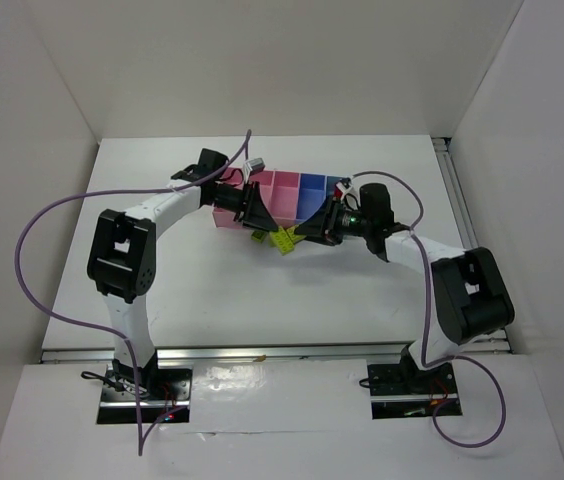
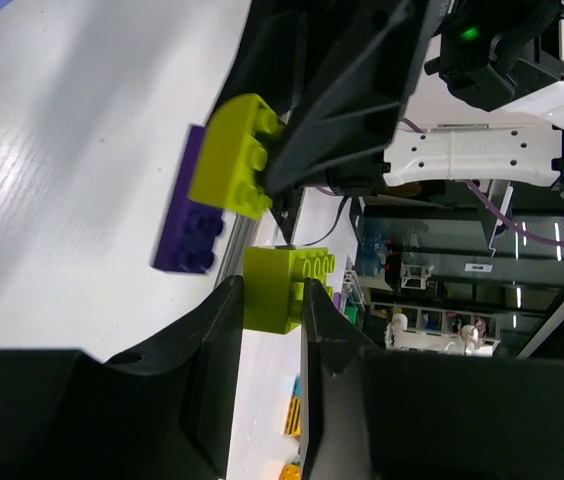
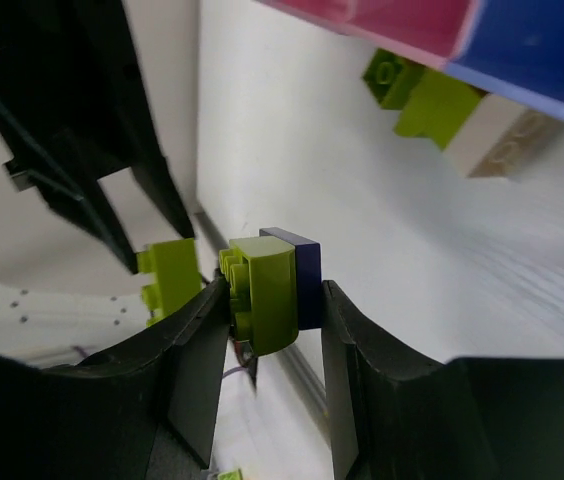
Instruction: Sort the legos into containers by color
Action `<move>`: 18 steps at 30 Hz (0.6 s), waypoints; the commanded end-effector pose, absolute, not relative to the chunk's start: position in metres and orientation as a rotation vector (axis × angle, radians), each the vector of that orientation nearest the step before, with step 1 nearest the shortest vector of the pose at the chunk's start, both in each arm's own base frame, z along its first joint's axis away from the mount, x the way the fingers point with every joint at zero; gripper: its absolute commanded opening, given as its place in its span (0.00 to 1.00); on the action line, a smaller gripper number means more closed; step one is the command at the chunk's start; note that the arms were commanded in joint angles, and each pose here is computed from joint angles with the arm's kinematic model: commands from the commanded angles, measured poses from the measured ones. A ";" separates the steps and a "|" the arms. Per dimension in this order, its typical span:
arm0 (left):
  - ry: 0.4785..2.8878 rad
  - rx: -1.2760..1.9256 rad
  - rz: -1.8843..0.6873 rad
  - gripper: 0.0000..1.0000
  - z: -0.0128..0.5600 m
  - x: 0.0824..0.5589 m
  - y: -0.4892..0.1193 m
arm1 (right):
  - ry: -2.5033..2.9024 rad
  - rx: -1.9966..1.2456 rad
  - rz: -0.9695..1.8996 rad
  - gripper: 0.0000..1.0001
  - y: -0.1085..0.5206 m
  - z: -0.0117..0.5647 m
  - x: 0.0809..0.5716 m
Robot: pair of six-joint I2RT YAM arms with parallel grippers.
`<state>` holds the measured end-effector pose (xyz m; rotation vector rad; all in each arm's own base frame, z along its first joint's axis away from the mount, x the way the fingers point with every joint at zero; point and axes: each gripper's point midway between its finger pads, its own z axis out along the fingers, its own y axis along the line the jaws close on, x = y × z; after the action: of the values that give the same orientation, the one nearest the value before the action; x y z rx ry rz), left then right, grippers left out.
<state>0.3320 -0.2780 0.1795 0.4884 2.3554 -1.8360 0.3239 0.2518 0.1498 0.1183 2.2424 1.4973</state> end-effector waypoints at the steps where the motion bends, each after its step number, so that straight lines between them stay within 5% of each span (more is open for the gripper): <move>1: 2.250 0.578 -1.873 0.00 0.207 0.331 -0.282 | 2.297 0.133 1.312 0.14 0.240 0.145 0.330; 9: 2.295 0.420 -1.801 0.00 0.208 0.353 -0.260 | 2.342 0.254 1.054 0.14 0.204 0.139 0.335; 18: 2.409 -0.227 -1.241 0.00 0.193 0.440 -0.161 | 2.303 0.241 0.824 0.14 0.165 0.163 0.331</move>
<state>0.4187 -0.1772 0.1647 -0.1119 2.4668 -1.3996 0.3258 0.1767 0.1422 0.2864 2.3400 0.9226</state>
